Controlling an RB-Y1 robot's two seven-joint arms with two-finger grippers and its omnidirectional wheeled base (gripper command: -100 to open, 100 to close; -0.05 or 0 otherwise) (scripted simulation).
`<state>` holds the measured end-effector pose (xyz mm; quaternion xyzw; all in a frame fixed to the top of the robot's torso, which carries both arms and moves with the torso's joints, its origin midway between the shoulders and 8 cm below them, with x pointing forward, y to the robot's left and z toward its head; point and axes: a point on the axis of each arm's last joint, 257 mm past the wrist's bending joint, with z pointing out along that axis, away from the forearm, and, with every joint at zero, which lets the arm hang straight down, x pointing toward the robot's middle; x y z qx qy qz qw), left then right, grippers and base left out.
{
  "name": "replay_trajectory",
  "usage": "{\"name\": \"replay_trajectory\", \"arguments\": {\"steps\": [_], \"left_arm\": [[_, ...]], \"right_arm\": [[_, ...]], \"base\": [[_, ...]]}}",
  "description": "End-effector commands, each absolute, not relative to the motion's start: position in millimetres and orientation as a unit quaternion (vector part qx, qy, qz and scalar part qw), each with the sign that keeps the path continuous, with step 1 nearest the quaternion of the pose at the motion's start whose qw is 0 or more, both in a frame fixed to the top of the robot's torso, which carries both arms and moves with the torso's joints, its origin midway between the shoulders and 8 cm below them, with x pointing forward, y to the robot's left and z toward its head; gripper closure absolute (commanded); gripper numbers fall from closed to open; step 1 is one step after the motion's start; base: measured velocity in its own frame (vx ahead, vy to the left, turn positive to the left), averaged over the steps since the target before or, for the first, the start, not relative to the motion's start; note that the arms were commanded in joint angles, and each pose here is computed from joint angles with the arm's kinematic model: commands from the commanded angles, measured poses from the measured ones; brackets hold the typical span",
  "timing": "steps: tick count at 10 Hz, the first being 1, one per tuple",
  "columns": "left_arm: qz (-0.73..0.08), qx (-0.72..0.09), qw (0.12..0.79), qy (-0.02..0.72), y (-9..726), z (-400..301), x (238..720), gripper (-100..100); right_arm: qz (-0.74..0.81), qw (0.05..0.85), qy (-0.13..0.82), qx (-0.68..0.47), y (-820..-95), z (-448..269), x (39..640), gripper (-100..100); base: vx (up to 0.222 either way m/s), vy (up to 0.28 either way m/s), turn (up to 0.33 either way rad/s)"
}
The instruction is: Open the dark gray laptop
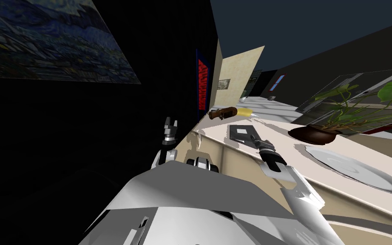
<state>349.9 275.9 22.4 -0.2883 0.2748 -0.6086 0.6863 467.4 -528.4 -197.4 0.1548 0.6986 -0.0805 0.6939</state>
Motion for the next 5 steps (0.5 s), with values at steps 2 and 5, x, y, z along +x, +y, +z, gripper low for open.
{"name": "replay_trajectory", "arguments": {"steps": [2, 5], "left_arm": [[-0.609, -0.288, 0.686, 0.275, 275.9, 22.4, 349.9, 0], [-0.609, -0.288, 0.686, 0.275, 276.0, 22.4, 349.9, 0]], "right_arm": [[-0.091, 0.692, 0.697, 0.165, -544.5, -176.5, 470.0, -100], [-0.099, 0.692, 0.695, 0.172, -555.5, -158.9, 472.3, -100]], "base": [[-0.050, 0.007, 0.083], [-0.048, 0.009, 0.066]]}}
